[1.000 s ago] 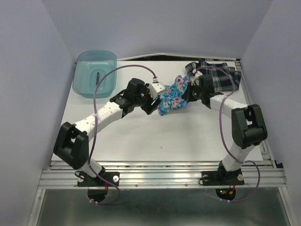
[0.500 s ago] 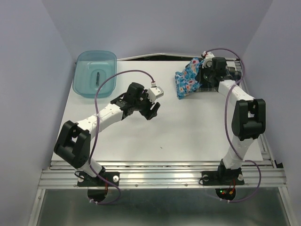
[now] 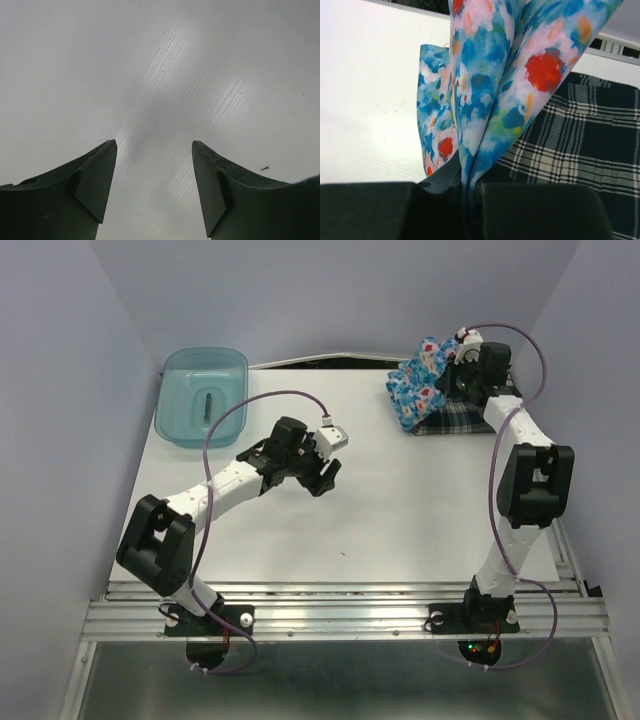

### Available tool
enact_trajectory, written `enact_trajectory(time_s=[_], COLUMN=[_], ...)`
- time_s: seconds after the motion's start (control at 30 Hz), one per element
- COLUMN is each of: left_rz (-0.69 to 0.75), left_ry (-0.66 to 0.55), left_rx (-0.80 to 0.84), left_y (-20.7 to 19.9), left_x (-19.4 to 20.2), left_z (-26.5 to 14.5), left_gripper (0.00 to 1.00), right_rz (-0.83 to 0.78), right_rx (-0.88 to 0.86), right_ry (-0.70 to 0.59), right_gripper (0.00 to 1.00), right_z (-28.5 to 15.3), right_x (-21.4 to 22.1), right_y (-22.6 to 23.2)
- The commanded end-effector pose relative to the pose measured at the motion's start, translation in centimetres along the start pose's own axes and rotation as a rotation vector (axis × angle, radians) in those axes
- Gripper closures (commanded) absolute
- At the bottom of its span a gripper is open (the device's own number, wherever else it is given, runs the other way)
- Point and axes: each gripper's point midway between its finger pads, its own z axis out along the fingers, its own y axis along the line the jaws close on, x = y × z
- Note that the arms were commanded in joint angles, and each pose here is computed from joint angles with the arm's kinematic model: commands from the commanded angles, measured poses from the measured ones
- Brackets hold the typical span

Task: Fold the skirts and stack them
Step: Neatly place the folded skirt to the corner

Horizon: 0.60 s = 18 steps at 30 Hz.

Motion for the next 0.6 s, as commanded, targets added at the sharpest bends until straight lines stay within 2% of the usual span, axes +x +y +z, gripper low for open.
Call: enact_trajectory(time_s=[0.0,0.17,0.3,0.57], left_rz=[-0.004,-0.007,-0.007,-0.01], left_ry=[-0.014,-0.011,-0.004,0.014], left_rx=[0.018,0.023,0.025,0.028], left_y=[-0.1,-0.1,0.0,0.1], left_x=[-0.3,-0.3,-0.2,0.1], left_z=[0.4,0.6,0.7,1.0], left_gripper=[0.27,0.27,0.27,0.27], right_rz=[-0.042,-0.033,0.011,0.14], right_rx=[-0.006,-0.003,-0.005,-0.009], right_ry=[-0.144,-0.173,-0.148,-0.027], right_gripper=[0.99,0.99,0.99,0.99], right_z=[-1.3,-1.9,-1.9,-1.1], right_x=[-5.9,-7.3,-6.2,0.4], right_y=[-1.9,-3.6,-5.4,-9.2])
